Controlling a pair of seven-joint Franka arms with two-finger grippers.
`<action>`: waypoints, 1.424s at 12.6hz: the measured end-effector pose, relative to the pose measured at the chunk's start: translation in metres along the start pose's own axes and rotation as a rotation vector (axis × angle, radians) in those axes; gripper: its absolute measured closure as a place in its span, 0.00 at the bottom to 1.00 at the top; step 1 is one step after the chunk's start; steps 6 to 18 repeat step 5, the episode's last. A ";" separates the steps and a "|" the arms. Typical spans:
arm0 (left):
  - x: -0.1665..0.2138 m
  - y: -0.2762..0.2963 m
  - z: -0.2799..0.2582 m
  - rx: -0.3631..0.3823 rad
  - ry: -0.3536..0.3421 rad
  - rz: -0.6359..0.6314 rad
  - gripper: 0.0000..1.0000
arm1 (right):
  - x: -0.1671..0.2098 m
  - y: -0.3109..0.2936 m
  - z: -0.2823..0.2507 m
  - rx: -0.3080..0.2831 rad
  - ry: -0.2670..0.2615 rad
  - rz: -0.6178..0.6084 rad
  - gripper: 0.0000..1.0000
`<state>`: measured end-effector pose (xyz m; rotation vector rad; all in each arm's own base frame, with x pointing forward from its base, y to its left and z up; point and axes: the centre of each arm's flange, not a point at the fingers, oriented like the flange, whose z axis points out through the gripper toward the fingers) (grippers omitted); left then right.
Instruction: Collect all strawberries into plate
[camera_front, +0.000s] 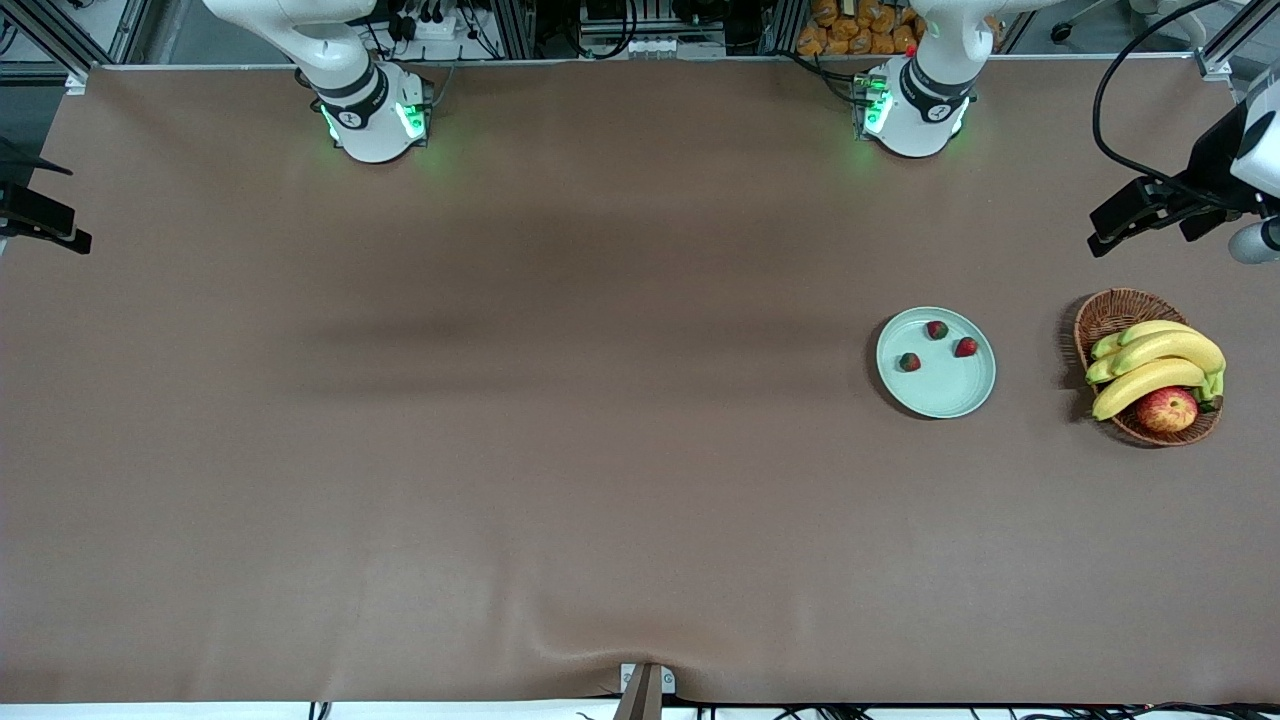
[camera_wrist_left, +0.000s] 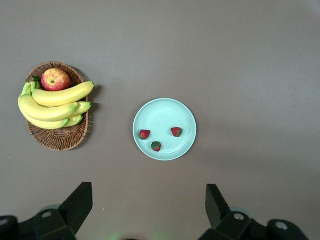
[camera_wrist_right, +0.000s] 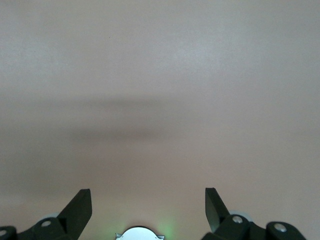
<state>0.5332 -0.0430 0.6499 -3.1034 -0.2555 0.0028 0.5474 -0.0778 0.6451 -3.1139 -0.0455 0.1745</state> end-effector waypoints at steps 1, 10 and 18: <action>-0.001 -0.004 0.003 0.001 -0.007 0.004 0.00 | 0.001 -0.003 0.000 0.000 0.000 -0.007 0.00; -0.004 0.002 0.003 -0.003 -0.008 0.035 0.00 | 0.002 -0.019 -0.001 -0.002 0.002 -0.035 0.00; -0.004 0.002 0.003 -0.003 -0.008 0.035 0.00 | 0.002 -0.019 -0.001 -0.002 0.002 -0.035 0.00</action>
